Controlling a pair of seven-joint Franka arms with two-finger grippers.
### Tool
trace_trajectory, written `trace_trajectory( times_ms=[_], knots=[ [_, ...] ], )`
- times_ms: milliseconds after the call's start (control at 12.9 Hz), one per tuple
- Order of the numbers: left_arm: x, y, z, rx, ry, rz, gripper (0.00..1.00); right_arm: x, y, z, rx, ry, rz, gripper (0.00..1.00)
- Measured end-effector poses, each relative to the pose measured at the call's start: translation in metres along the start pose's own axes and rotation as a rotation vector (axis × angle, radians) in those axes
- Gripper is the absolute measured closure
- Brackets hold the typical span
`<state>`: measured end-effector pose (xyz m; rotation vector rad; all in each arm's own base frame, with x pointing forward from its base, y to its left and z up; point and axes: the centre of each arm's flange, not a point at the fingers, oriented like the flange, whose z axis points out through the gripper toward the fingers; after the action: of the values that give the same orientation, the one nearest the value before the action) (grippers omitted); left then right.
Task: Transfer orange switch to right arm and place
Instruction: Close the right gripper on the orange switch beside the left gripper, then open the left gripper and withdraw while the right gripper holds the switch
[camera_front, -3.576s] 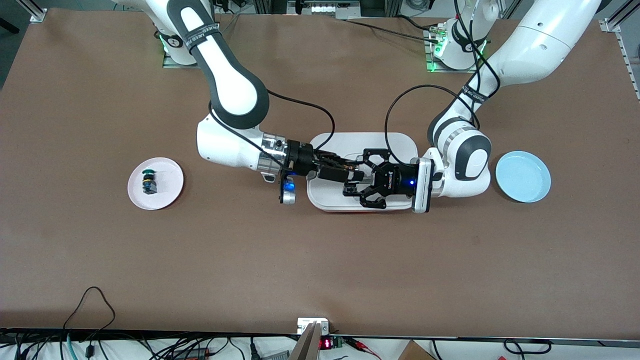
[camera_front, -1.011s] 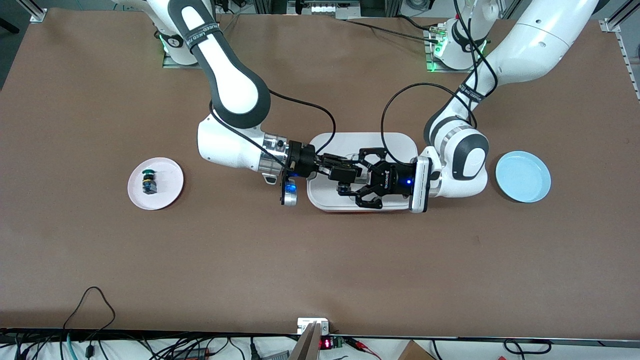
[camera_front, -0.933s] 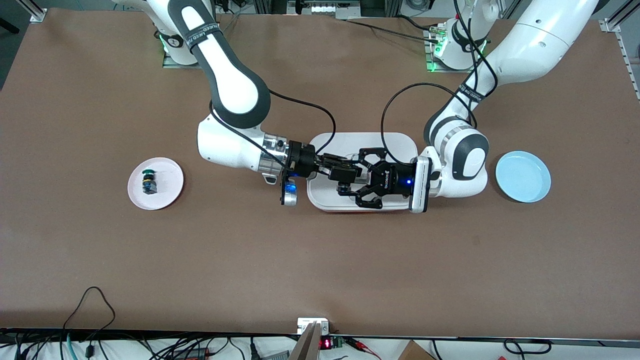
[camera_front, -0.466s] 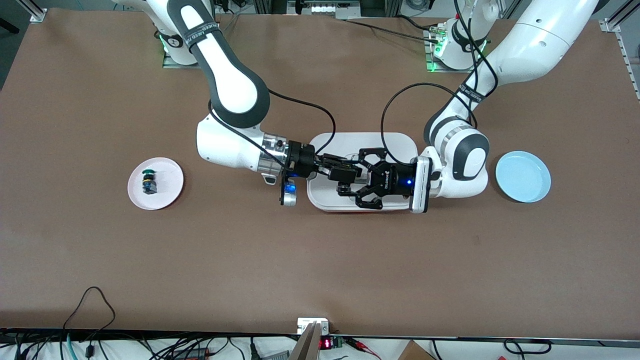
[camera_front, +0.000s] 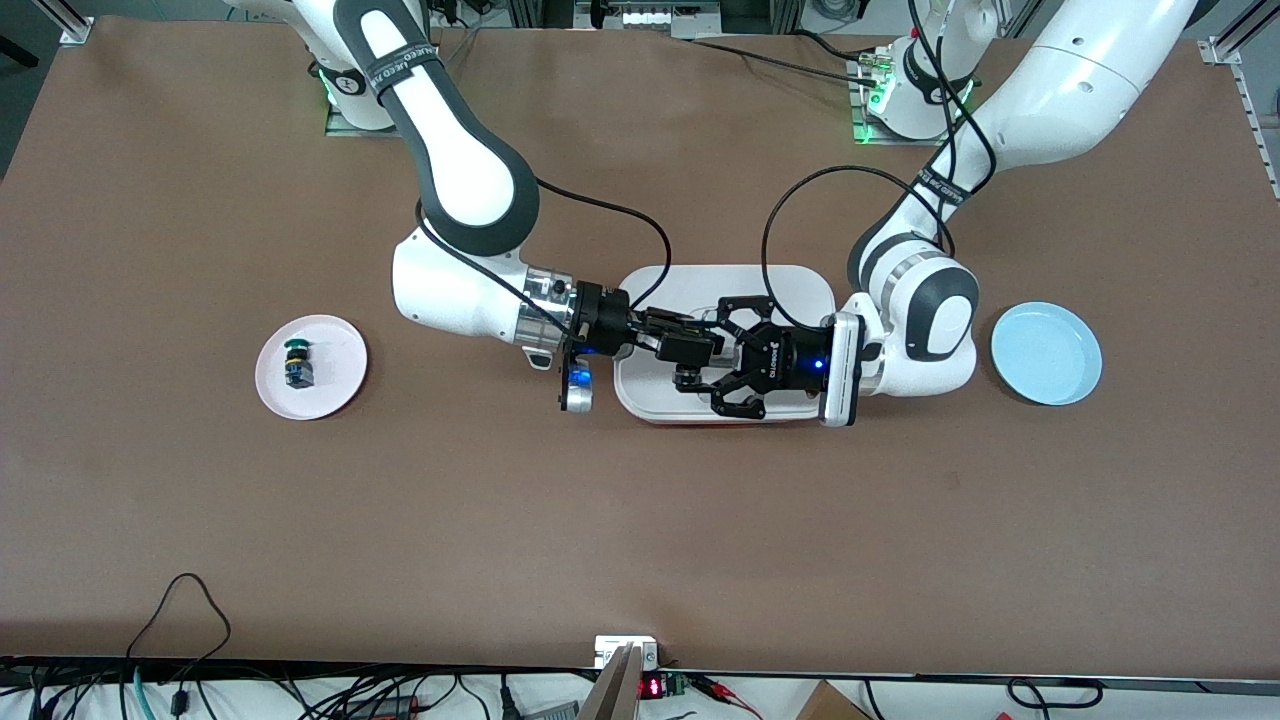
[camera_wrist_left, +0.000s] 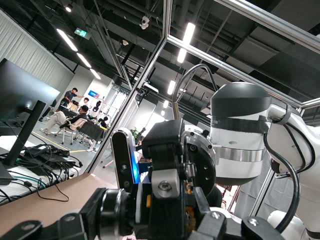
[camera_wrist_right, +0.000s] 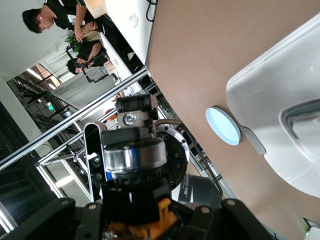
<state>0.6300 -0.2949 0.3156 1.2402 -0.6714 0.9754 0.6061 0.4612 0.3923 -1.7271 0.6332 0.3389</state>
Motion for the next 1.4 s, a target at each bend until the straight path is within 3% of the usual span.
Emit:
trace_trajectory(
  times_ms=[622, 855, 1166, 1399],
  knots=[
    [0.0, 0.0, 0.0, 0.0, 0.0, 0.001, 0.26, 0.0, 0.0, 0.0, 0.001, 0.001, -0.001, 0.94],
    [-0.001, -0.006, -0.011, 0.018, 0.002, -0.003, 0.01, 0.011, -0.008, -0.014, 0.015, 0.027, -0.004, 0.94],
    [0.006, -0.012, -0.029, 0.036, 0.014, -0.052, 0.0, 0.012, -0.012, -0.017, 0.022, 0.029, -0.008, 0.94],
    [0.025, -0.02, -0.077, 0.017, -0.054, -0.139, 0.0, 0.016, -0.015, -0.022, 0.028, 0.037, -0.008, 0.94]
  ],
)
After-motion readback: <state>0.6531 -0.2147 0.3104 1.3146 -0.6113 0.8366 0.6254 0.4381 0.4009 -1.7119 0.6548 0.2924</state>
